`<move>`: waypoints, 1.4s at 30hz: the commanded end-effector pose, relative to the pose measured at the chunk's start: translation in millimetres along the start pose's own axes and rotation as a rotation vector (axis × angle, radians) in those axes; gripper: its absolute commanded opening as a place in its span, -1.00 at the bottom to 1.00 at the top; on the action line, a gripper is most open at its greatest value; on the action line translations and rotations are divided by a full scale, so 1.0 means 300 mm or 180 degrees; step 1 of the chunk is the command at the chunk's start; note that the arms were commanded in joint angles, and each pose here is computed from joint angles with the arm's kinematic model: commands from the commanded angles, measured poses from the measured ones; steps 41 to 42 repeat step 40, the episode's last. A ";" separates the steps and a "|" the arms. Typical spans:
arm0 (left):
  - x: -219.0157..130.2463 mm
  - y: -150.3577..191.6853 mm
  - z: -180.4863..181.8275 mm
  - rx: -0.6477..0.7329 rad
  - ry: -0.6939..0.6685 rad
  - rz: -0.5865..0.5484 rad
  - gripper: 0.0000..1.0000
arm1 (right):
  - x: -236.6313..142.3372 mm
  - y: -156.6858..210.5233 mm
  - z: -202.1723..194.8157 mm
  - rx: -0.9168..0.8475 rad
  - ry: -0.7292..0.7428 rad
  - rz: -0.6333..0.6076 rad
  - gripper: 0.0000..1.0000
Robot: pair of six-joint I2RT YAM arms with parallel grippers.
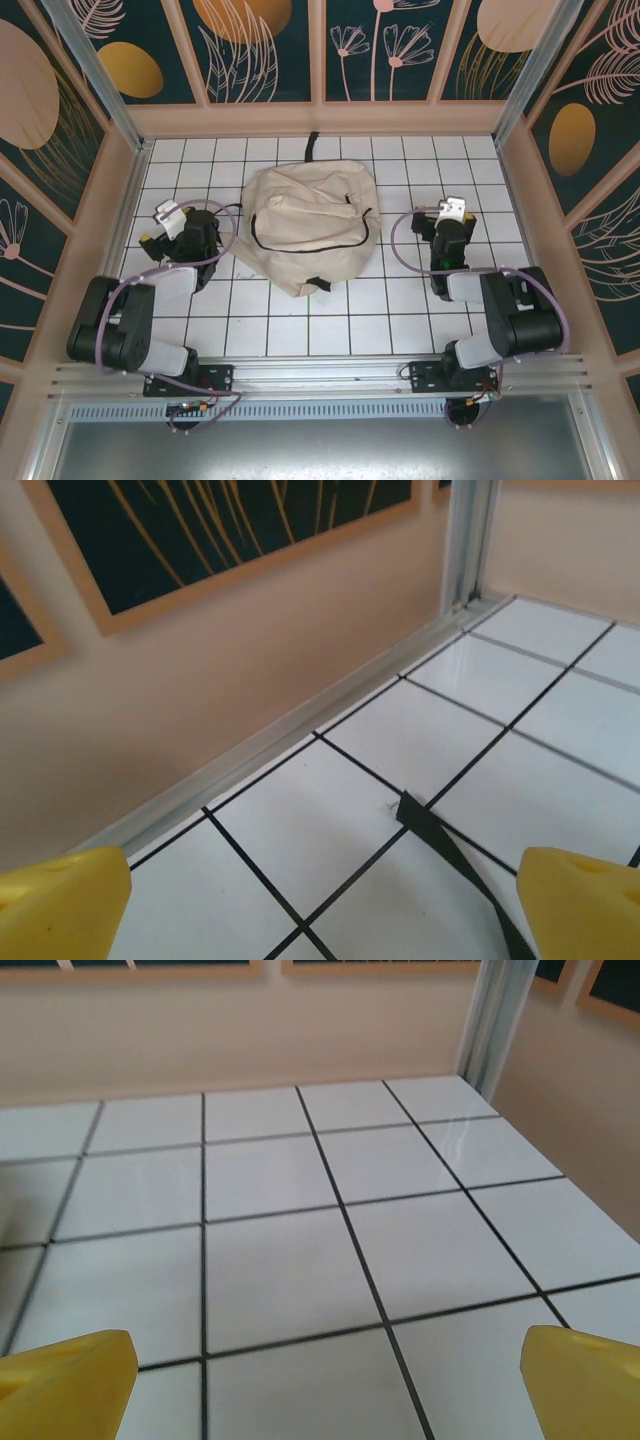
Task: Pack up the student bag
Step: Reset both arms
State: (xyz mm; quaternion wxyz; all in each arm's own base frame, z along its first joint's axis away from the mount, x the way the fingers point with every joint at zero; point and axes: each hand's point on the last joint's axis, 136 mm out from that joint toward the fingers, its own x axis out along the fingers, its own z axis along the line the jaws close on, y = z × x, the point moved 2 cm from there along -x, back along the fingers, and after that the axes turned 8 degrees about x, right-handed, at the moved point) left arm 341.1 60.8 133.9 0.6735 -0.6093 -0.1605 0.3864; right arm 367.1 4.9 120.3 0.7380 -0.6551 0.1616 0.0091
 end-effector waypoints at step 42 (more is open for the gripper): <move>-0.084 -0.024 -0.071 -0.0150 0.1532 -0.0904 0.98 | -0.042 -0.023 -0.117 0.0550 -0.0200 -0.0413 0.98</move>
